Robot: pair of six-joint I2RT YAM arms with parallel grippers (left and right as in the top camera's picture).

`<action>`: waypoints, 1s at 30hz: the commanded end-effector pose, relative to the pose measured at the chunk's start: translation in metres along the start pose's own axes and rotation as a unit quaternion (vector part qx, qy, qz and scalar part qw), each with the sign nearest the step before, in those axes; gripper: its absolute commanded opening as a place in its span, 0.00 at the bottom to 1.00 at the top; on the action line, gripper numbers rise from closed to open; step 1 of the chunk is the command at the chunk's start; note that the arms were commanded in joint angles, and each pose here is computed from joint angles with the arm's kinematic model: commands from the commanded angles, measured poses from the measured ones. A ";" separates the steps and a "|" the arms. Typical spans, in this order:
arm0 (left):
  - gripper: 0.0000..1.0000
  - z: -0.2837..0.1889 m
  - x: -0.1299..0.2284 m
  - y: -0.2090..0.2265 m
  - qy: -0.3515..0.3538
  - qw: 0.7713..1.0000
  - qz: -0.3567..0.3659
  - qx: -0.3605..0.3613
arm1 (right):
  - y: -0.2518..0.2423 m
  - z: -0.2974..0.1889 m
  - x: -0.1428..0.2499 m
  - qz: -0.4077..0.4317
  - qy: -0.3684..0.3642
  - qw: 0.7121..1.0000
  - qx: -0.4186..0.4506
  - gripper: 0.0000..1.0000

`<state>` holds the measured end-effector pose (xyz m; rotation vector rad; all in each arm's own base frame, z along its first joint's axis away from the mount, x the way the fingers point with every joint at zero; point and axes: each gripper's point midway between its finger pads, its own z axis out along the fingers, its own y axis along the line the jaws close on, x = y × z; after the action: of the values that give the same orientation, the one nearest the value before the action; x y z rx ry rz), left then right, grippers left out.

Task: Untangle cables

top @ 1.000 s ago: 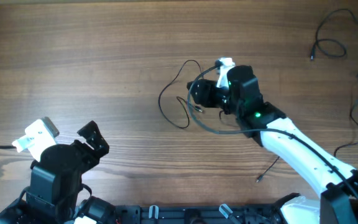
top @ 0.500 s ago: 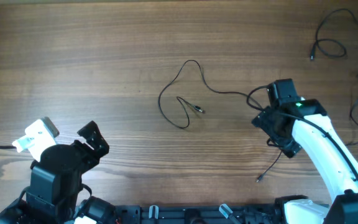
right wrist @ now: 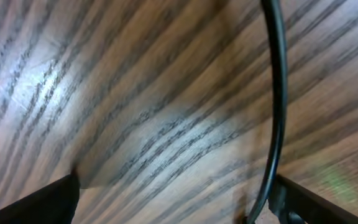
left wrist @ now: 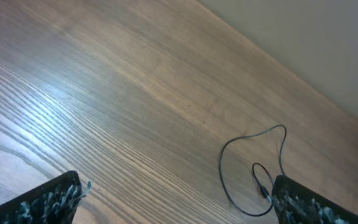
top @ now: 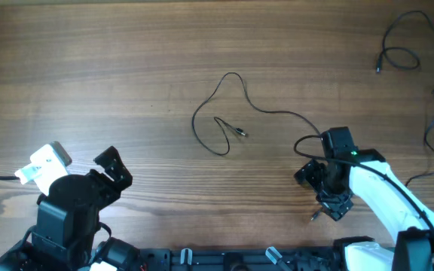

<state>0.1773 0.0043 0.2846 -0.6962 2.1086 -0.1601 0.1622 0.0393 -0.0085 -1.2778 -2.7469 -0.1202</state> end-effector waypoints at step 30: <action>1.00 0.000 0.000 0.000 0.000 1.000 -0.006 -0.001 | 0.252 -0.165 0.026 -0.398 -0.166 0.772 -0.467 0.04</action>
<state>0.1773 0.0043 0.2846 -0.6962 2.1086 -0.1601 0.3527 0.1637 0.1378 -0.3446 -3.4185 -1.4469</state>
